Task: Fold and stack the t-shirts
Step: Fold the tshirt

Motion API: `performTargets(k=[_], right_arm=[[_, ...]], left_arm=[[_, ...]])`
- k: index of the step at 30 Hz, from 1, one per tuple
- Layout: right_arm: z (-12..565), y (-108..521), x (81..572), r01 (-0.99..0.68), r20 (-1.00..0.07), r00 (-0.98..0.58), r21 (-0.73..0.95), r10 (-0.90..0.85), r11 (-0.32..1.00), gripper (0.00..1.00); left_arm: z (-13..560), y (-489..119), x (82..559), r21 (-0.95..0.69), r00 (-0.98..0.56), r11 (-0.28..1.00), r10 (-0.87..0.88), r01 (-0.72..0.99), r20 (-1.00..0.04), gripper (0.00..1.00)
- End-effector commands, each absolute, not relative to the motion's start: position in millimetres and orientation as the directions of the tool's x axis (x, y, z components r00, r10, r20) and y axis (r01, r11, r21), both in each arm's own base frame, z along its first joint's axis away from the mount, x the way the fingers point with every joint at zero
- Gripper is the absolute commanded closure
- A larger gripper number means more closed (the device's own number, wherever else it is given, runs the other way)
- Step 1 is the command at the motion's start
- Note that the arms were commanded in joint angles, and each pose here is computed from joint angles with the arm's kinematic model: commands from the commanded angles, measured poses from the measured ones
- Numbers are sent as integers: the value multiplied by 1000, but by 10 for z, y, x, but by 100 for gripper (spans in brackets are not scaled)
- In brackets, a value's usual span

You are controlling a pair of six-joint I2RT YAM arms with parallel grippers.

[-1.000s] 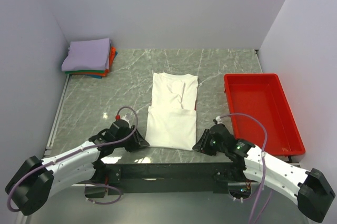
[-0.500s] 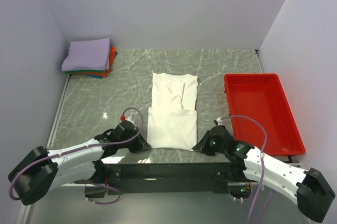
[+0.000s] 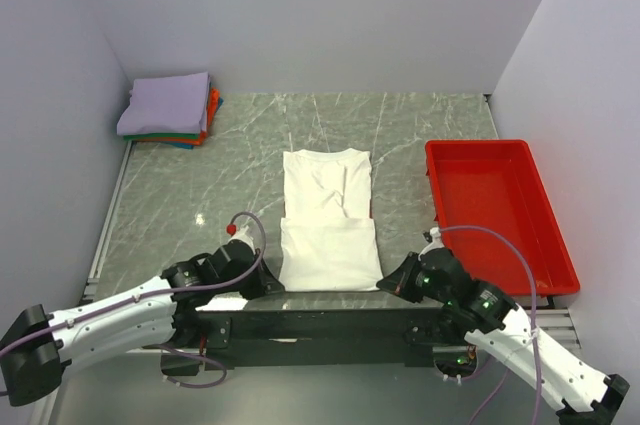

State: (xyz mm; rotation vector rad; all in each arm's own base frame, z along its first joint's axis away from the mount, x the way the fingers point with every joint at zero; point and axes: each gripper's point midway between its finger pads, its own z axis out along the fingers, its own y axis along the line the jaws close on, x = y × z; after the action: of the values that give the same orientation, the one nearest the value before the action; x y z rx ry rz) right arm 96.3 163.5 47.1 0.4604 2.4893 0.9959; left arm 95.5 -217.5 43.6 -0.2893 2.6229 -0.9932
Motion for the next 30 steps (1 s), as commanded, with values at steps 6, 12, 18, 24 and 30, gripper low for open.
performTargets(k=[6, 12, 18, 24, 30], right_arm=[[1028, 1443, 1193, 100, -419, -786, 641, 455, 761, 100], [1376, 1373, 1454, 80, -533, -725, 565, 437, 821, 100], [1736, 1433, 1774, 49, -624, -681, 484, 383, 874, 100], [1939, 1472, 2222, 31, -654, -670, 447, 351, 894, 100], [1989, 1427, 2825, 52, -637, -672, 468, 378, 882, 100]], left_arm=[[933, -2202, 1339, -637, -855, 771, -326, 6, -403, 100], [1203, -2286, 1586, -615, -817, 787, -321, 51, -478, 100], [1519, -2383, 1960, -648, -798, 759, -352, 64, -490, 100], [1766, -2348, 2401, -657, -781, 752, -380, 52, -496, 100], [1830, -2315, 2941, -669, -770, 744, -420, 13, -481, 100]])
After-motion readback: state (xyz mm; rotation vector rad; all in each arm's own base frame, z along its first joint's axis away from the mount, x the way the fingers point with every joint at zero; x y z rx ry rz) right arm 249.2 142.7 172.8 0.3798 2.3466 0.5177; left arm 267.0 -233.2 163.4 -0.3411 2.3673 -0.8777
